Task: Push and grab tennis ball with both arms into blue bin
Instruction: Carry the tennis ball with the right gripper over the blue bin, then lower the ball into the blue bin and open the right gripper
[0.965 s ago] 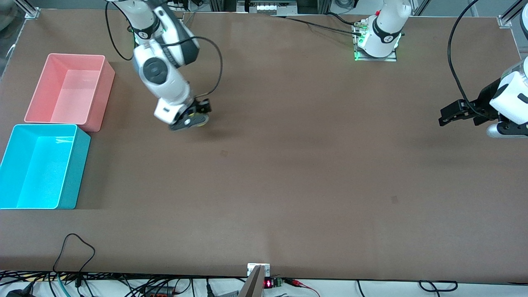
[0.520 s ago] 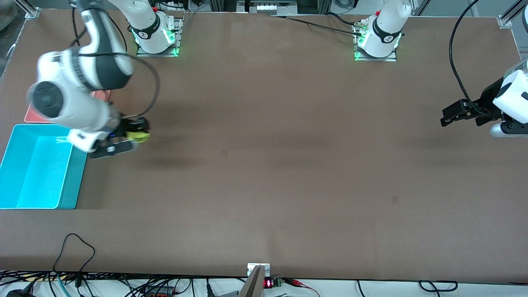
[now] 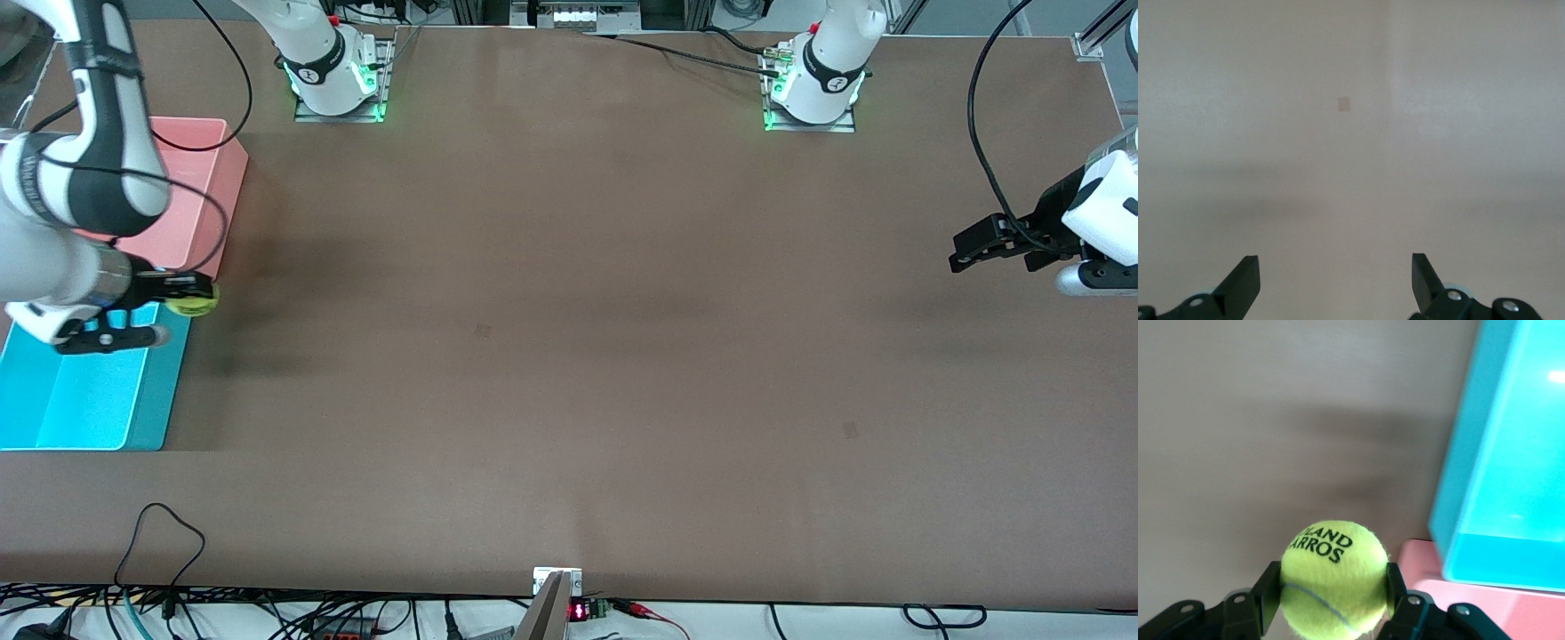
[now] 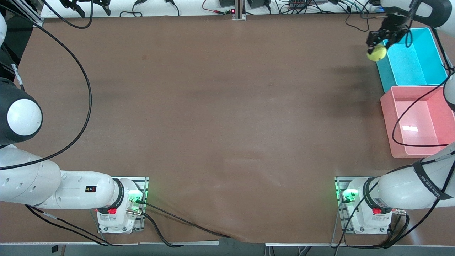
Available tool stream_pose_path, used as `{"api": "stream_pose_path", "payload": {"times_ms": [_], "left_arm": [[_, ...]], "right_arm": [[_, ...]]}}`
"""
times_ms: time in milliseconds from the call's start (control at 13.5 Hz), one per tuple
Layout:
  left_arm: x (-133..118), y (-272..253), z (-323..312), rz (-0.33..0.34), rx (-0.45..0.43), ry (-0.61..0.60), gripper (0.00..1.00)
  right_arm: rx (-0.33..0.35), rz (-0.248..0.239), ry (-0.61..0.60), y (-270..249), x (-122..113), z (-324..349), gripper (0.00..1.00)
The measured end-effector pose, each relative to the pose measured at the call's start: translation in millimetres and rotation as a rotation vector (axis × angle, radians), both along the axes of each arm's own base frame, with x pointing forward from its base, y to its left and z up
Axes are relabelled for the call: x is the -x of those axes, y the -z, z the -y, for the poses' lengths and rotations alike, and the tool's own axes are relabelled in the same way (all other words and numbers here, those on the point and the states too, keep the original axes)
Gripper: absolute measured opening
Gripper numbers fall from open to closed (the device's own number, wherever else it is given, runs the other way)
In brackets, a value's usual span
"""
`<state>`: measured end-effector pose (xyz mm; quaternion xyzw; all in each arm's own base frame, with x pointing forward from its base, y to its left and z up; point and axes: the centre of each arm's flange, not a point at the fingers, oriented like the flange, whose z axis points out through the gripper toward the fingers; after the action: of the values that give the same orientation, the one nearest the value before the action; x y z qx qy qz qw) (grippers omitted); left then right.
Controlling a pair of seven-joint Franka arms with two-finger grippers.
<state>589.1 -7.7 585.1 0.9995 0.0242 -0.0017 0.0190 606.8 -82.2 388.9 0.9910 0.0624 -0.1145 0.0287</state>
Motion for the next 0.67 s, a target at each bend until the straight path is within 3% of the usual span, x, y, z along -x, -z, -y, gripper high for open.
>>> {"api": "stream_pose_path", "payload": {"times_ms": [371, 668], "left_arm": [[0.0, -0.3, 0.1, 0.001, 0.0, 0.0, 1.0], [0.0, -0.4, -0.3, 0.001, 0.0, -0.001, 1.0]], "right_arm": [[0.025, 0.006, -0.023, 30.5, 8.5, 120.1, 0.66], [0.041, -0.01, -0.023, 83.7, 9.2, 154.6, 0.66]]}}
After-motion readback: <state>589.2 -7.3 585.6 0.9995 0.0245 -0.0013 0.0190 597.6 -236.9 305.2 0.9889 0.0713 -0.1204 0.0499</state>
